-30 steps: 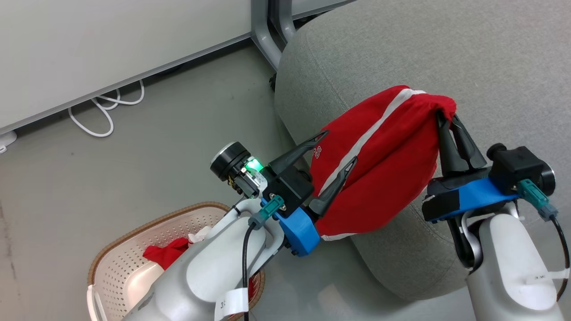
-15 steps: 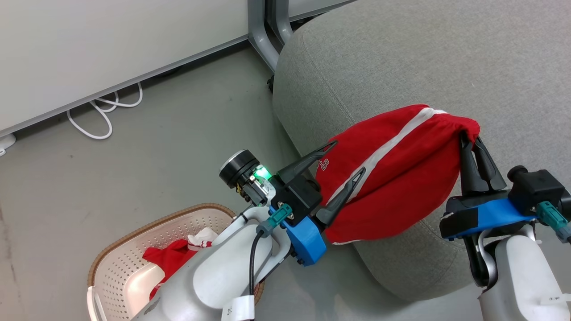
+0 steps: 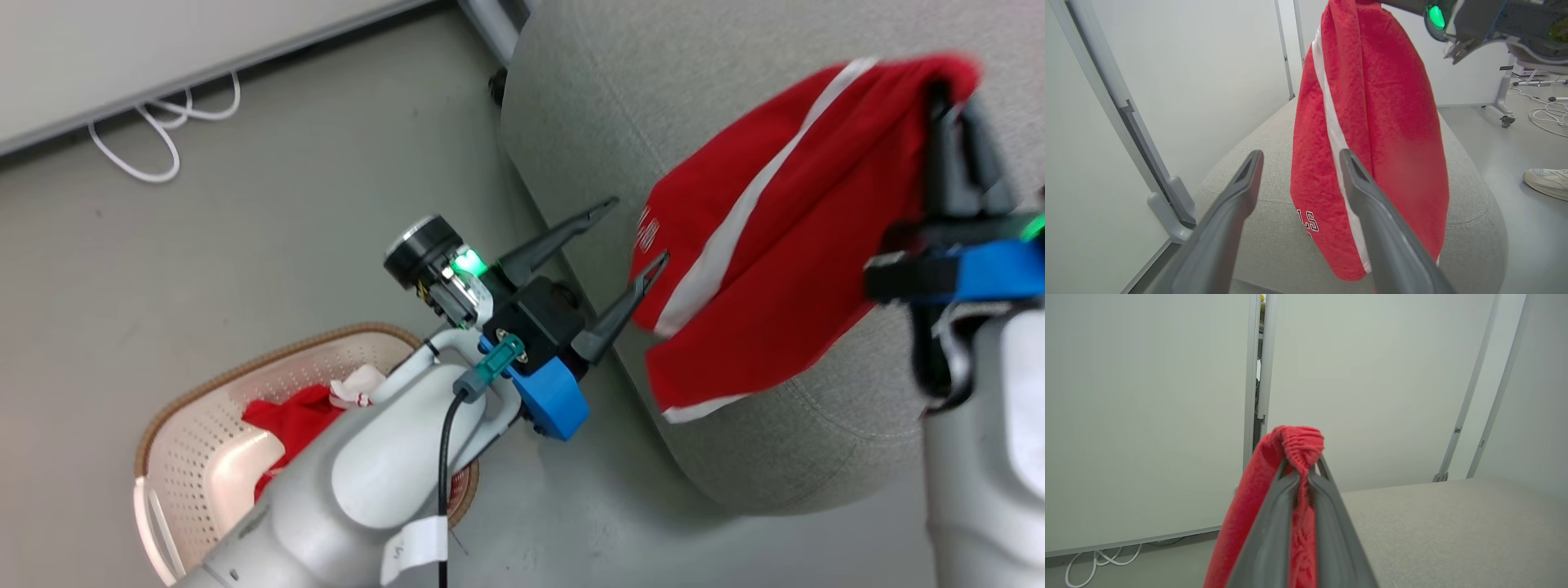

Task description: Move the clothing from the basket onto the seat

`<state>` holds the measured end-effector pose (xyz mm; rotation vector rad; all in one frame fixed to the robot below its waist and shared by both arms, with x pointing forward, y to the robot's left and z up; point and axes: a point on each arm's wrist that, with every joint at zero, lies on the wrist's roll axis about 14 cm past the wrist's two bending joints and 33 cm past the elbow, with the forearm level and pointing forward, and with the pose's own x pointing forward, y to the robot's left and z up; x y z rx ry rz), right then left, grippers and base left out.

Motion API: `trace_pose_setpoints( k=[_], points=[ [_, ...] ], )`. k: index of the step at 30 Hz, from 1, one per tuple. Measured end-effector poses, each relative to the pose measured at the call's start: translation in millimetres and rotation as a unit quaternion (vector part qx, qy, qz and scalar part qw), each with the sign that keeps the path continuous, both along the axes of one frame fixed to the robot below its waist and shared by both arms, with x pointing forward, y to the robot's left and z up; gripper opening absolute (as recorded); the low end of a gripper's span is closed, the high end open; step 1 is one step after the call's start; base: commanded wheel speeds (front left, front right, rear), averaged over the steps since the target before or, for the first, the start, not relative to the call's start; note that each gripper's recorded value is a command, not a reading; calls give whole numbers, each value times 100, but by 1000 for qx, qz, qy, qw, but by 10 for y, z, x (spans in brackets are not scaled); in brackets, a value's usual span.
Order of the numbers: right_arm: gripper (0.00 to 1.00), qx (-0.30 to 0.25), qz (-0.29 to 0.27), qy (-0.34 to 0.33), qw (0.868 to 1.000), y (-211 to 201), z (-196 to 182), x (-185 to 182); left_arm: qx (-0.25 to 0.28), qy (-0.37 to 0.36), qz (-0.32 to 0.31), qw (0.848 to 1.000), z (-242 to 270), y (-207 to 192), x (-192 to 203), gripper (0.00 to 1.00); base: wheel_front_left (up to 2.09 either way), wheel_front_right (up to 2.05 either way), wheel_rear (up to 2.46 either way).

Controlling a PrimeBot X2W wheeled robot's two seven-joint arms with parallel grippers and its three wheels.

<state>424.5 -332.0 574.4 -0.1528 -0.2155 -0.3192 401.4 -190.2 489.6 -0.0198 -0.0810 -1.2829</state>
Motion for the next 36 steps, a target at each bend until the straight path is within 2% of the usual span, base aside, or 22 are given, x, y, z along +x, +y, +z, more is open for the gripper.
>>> trace_pose_setpoints(
  k=[8, 14, 16, 17, 21, 23, 24, 31, 36],
  points=[
    [0, -72, -37, -88, 993, -442, 720, 538, 4, 0, 14, 1000, -368, 114, 431, 100, 0, 0, 0],
    [0, -142, -88, -138, 976, -894, 1231, 729, 7, 13, 21, 1000, -735, 183, 693, 100, 0, 0, 0],
    [0, -191, -135, -142, 962, -1269, 1438, 692, 9, 30, 19, 999, -1002, 194, 767, 100, 0, 0, 0],
    [0, -191, -135, -142, 962, -1269, 1438, 692, 9, 30, 19, 999, -1002, 194, 767, 100, 0, 0, 0],
    [0, -198, -151, -93, 964, -1446, 1139, 780, 14, 47, 18, 999, -1238, 231, 802, 100, 0, 0, 0],
    [0, -197, -153, -50, 967, -1500, 854, 822, 13, 52, 14, 998, -1293, 223, 787, 100, 0, 0, 0],
    [0, -197, -153, -50, 967, -1500, 854, 822, 13, 52, 14, 998, -1293, 223, 787, 100, 0, 0, 0],
    [0, -120, -174, 63, 975, -1654, -203, 769, 19, 58, 9, 998, -1403, 249, 773, 100, 0, 0, 0],
    [0, -75, -170, 151, 971, -1565, -961, 675, 20, 58, 11, 998, -1404, 279, 784, 100, 0, 0, 0]
  ],
)
